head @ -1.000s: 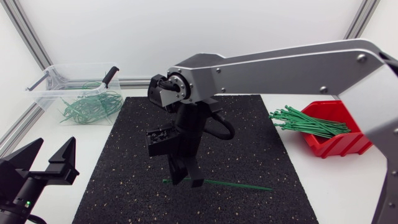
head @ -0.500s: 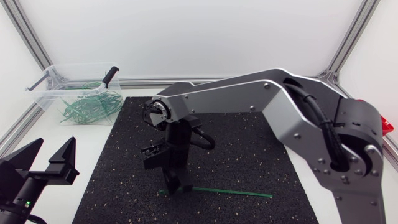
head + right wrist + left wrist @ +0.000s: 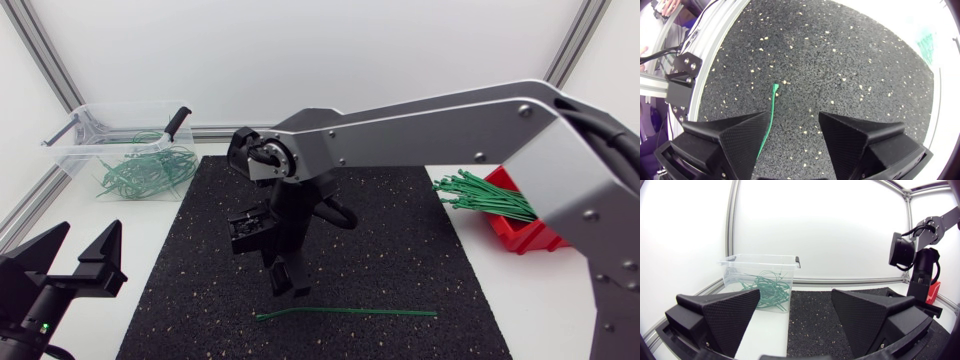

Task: Take a green cable tie from the red box, thread the tail through the head to close it, then place it in the transparent bin on the left.

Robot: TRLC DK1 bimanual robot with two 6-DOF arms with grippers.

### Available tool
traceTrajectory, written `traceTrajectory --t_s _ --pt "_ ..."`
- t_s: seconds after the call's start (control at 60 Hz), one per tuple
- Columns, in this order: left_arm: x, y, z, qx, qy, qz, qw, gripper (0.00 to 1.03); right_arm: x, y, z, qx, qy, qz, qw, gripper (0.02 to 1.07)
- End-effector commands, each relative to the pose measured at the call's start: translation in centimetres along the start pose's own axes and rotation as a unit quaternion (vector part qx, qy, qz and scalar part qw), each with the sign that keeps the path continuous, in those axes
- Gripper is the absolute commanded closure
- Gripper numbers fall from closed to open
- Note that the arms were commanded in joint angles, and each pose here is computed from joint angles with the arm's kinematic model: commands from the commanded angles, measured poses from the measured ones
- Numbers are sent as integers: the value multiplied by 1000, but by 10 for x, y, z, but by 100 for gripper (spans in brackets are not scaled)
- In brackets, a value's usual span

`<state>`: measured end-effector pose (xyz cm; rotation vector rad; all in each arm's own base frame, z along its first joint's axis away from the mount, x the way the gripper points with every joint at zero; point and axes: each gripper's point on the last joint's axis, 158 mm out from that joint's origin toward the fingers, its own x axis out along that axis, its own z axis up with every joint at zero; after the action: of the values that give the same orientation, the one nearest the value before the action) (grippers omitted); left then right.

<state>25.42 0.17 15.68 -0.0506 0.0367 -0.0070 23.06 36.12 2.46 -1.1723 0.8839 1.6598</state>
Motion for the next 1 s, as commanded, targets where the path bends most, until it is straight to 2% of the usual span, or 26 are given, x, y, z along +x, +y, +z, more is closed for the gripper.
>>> traceTrajectory --t_s 0.0,0.117,0.4,0.65,0.75,0.817,0.917,0.983 --pt "1 0 -22 2 24 -3 1000 4 -11 12 -6 19 4 -15 1000 27" --pt "1 0 -22 2 24 -3 1000 4 -15 21 -15 33 7 -49 998 27" --pt "1 -2 -22 2 24 -5 1000 4 -4 31 -27 73 9 -66 995 31" --pt "1 -2 -22 2 24 -5 1000 4 28 36 -24 87 15 -51 995 48" --pt "1 -1 -22 2 24 -3 1000 4 36 38 -22 87 20 -44 995 49" --pt "1 0 -22 2 24 -2 1000 4 39 38 -22 85 22 -41 995 58" --pt "1 0 -22 2 24 -2 1000 4 43 35 -21 88 22 -41 995 65" --pt "1 0 -22 2 24 -2 1000 4 45 34 -22 93 23 -40 995 66"
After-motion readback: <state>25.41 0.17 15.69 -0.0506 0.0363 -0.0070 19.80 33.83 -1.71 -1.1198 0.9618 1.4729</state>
